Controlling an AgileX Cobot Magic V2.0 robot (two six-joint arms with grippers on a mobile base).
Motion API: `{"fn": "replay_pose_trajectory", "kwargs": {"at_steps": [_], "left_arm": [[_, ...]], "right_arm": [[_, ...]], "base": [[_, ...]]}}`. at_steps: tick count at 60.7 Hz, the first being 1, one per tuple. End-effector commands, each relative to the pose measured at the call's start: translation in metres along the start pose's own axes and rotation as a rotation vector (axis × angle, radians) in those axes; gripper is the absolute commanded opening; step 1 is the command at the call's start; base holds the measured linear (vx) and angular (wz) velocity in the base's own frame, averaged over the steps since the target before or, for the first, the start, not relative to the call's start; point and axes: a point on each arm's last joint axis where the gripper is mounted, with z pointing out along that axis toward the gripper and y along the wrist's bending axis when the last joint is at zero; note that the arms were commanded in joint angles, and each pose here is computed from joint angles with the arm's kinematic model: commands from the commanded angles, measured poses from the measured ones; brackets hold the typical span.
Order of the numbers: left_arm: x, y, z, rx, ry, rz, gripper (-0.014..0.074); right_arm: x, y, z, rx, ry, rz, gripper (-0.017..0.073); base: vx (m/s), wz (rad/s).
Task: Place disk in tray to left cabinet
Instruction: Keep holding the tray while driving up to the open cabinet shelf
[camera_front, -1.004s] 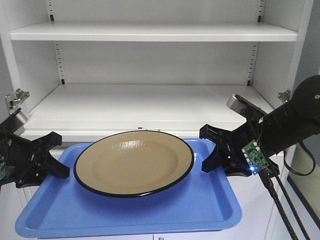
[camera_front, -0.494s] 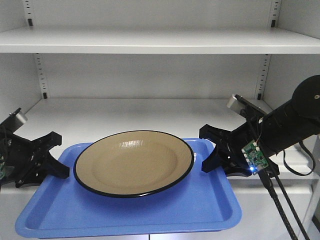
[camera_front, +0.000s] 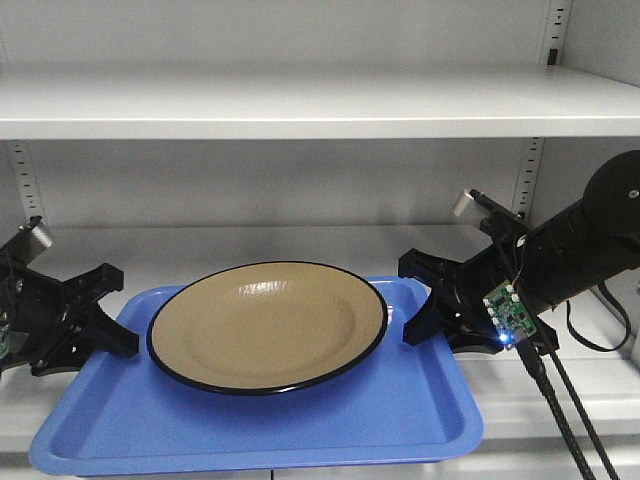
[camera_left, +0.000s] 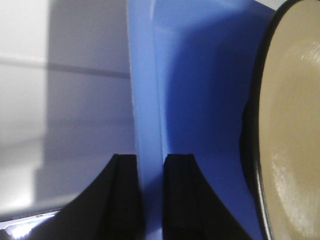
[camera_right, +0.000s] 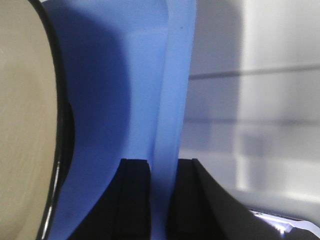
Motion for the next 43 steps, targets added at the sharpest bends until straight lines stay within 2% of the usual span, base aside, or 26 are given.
{"fn": "replay_pose_trajectory", "kwargs": {"at_steps": [1, 43], "left_arm": [[0.0017, -0.0368, -0.0201, 0.177, -0.053, -0.009, 0.0000], [0.0017, -0.0368, -0.0201, 0.177, -0.053, -0.009, 0.0000]], "right_arm": [[0.0004, 0.0326, -0.0273, -0.168, -0.084, -0.002, -0.0003], [0.0004, 0.0326, -0.0273, -0.168, -0.084, -0.002, -0.0003]], "base": [[0.21, -0.05], [0.15, -0.03]]}}
